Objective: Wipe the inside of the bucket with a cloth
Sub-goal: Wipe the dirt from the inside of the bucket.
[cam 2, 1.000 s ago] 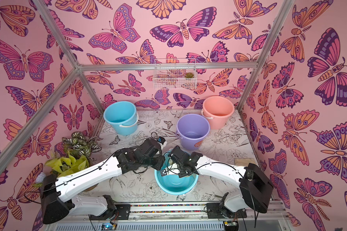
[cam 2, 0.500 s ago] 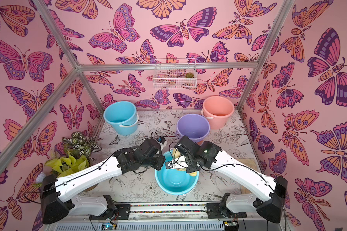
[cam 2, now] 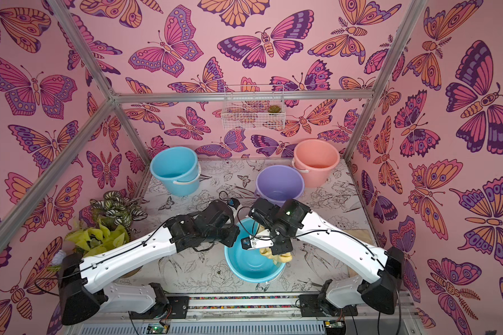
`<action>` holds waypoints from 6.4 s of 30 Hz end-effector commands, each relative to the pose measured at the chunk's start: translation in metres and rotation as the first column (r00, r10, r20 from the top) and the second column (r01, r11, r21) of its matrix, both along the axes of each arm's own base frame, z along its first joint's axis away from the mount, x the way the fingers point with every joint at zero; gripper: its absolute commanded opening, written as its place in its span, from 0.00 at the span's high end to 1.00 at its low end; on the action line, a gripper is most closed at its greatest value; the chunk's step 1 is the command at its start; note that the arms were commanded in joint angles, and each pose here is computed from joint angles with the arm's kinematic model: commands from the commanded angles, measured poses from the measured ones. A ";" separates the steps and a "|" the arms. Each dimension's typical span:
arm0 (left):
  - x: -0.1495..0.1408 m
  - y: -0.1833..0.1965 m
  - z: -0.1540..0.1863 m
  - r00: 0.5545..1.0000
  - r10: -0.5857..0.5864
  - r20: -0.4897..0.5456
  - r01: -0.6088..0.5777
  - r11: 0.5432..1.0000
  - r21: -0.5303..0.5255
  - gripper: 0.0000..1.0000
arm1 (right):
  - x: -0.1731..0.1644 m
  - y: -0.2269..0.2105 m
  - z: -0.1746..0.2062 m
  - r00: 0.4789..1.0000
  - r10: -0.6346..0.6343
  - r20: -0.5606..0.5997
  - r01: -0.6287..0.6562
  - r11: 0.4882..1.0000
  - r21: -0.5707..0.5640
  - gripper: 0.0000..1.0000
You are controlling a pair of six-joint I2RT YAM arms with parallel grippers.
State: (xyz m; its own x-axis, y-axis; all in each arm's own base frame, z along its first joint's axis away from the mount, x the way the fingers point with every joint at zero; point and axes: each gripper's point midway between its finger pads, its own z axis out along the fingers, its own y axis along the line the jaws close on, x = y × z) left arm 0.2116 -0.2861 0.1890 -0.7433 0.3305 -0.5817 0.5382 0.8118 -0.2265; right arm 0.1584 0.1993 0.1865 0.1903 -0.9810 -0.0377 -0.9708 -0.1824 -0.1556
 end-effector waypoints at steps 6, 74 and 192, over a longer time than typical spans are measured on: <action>-0.004 -0.002 0.008 1.000 -0.001 -0.004 0.001 1.000 -0.030 1.00 | -0.001 0.018 -0.037 0.997 0.020 -0.068 -0.021 1.000 -0.021 1.00; 0.008 0.000 0.000 0.998 0.063 0.017 -0.063 0.998 -0.024 1.00 | -0.058 0.079 -0.006 0.134 -0.785 -0.604 0.954 0.267 -0.135 1.00; 0.011 -0.001 -0.005 0.996 0.088 -0.027 -0.089 0.995 -0.040 1.00 | 0.058 0.057 -0.042 -0.415 -0.560 -0.717 0.787 -0.617 0.026 1.00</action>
